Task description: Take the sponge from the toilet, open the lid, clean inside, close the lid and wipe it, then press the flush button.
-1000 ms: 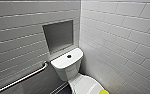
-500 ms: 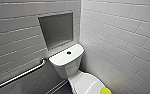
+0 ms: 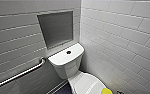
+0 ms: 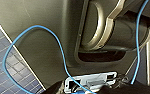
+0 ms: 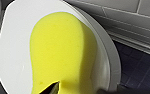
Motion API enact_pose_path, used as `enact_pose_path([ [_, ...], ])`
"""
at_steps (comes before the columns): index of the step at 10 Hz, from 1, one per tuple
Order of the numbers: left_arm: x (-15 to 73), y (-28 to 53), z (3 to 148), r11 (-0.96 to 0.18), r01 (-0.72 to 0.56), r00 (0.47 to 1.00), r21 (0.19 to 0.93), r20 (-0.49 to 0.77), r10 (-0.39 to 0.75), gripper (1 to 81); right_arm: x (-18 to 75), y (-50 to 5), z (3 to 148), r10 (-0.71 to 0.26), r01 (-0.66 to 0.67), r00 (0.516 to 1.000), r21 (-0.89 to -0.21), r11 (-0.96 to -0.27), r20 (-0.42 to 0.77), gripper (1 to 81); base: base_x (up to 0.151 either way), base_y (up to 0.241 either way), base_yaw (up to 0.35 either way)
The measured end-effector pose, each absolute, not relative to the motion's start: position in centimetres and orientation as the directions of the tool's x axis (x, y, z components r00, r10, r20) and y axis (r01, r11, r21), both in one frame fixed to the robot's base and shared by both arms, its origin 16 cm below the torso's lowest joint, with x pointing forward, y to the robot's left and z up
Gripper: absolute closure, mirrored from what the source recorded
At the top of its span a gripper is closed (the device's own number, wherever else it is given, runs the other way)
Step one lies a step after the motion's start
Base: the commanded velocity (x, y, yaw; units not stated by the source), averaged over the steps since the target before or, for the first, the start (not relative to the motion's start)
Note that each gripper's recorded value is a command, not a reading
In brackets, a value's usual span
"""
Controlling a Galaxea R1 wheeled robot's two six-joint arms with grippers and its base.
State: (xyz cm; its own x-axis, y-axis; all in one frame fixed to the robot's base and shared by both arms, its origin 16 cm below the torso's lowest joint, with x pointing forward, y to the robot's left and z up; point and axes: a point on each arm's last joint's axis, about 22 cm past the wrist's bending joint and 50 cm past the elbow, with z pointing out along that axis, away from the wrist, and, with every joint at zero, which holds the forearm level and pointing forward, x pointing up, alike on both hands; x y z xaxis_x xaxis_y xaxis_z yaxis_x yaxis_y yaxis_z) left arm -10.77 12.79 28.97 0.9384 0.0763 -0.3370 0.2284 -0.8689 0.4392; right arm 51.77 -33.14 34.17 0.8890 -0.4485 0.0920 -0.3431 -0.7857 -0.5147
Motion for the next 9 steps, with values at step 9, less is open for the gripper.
enact_pose_path([
  [9,-11.8,13.6,29.3,-0.874,0.230,0.934,0.428,-0.349,0.074,1.0,52.9,-29.0,32.2,-0.455,-0.348,0.887,-0.527,-0.776,0.084,1.0,0.000,0.000,0.000],
])
